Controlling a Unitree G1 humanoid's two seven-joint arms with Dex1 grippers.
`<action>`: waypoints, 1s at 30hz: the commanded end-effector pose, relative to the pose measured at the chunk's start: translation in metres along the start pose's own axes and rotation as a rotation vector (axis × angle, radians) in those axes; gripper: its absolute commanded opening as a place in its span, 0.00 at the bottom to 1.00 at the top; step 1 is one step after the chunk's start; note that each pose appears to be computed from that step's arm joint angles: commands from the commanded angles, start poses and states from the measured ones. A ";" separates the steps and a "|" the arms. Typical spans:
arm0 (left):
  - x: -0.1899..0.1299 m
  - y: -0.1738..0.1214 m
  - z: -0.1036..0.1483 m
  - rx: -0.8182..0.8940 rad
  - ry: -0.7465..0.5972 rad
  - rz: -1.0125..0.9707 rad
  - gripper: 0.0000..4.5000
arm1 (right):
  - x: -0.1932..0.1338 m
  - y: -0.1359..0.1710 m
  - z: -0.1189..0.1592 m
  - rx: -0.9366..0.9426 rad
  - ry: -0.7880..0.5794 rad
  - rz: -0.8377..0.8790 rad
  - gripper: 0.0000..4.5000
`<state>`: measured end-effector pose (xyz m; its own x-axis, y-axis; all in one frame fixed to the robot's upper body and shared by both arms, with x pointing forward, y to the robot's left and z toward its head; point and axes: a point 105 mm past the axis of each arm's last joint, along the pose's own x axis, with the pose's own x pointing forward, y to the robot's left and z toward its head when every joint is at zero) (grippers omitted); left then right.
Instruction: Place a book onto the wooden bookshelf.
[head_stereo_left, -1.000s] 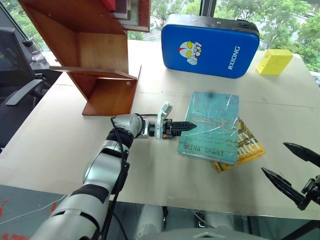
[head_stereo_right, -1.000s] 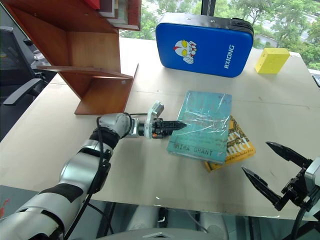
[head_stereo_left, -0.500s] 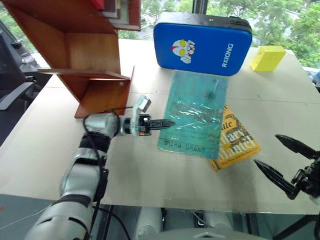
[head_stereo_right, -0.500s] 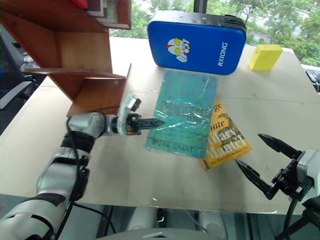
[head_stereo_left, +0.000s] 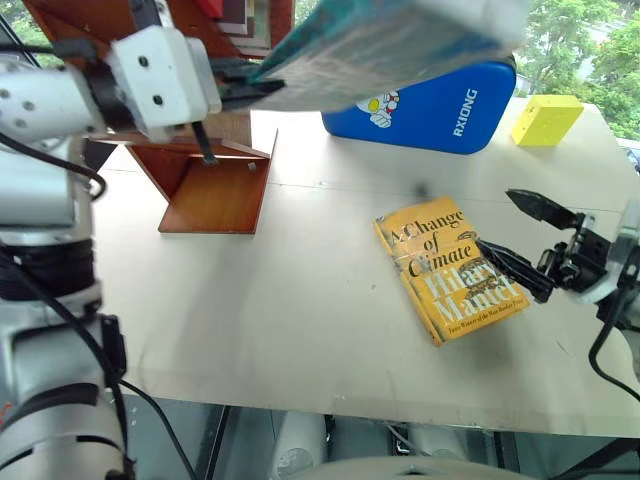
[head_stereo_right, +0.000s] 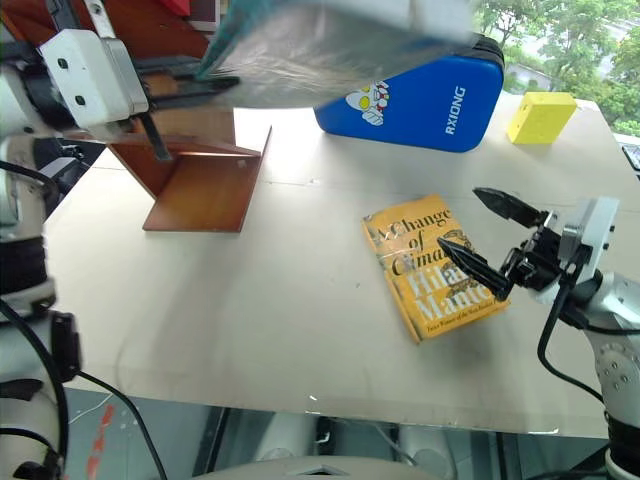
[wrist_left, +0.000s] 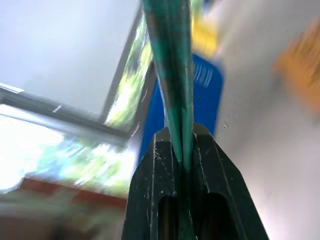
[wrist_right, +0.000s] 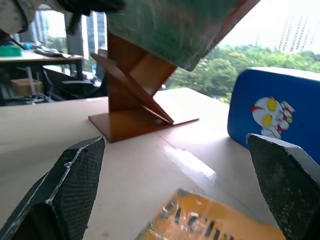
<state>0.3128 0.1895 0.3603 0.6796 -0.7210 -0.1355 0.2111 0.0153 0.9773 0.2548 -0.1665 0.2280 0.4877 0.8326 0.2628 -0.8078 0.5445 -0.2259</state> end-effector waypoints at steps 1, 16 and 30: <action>-0.027 -0.001 -0.028 0.101 0.180 -0.108 0.01 | 0.011 0.002 0.009 -0.030 -0.046 0.063 1.00; -0.091 -0.016 -0.113 0.041 0.632 -0.291 0.01 | 0.015 0.016 0.033 -0.134 -0.058 0.098 1.00; -0.092 -0.016 0.076 -0.959 -0.189 -0.362 0.58 | 0.036 0.013 0.038 -0.106 -0.006 0.165 1.00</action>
<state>0.2205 0.2358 0.3723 0.4977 -0.8076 -0.3163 0.8314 0.3403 0.4393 0.2496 -0.1336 0.2667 0.3459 0.9100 0.2285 -0.8396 0.4089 -0.3577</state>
